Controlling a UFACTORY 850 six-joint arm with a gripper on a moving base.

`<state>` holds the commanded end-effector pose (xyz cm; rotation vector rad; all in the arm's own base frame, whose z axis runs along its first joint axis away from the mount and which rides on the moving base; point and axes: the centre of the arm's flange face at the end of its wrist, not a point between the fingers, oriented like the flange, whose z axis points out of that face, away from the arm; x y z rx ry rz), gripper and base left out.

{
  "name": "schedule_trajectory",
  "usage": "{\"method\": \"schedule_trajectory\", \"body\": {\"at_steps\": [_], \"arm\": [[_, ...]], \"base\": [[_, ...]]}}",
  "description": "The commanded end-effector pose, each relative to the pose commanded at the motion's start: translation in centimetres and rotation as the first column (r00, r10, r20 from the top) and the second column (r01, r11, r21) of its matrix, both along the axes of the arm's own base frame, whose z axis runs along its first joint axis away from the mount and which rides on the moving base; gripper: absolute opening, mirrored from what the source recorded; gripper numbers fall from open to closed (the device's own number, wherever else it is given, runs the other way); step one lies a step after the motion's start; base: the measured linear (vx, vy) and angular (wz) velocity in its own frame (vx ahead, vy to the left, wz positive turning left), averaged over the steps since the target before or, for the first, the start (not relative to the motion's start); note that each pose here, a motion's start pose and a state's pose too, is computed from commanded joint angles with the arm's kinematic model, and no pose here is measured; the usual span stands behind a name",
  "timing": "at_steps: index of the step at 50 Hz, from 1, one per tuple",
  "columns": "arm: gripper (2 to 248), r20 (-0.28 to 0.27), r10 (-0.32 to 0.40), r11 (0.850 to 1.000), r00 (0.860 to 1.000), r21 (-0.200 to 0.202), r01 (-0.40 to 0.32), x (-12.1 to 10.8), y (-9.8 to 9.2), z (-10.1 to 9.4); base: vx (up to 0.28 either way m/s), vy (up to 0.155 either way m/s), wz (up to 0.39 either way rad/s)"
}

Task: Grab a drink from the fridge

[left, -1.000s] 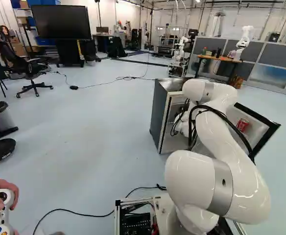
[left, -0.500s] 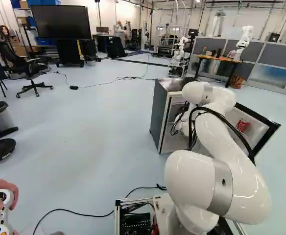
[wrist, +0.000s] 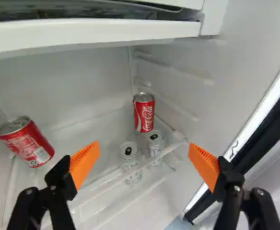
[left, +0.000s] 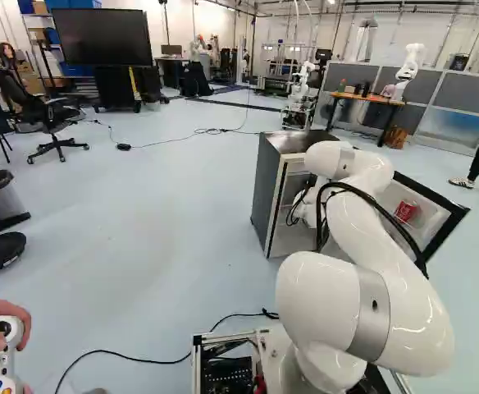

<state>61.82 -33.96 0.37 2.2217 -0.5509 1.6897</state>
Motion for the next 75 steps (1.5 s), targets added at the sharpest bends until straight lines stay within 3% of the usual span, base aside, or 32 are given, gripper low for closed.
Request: {"method": "schedule_trajectory", "body": {"at_steps": [75], "arm": [[247,0.065,0.017,0.999,0.998,-0.036,-0.015,3.5,-0.5,-1.5]], "base": [[0.0,0.0,0.0]]}}
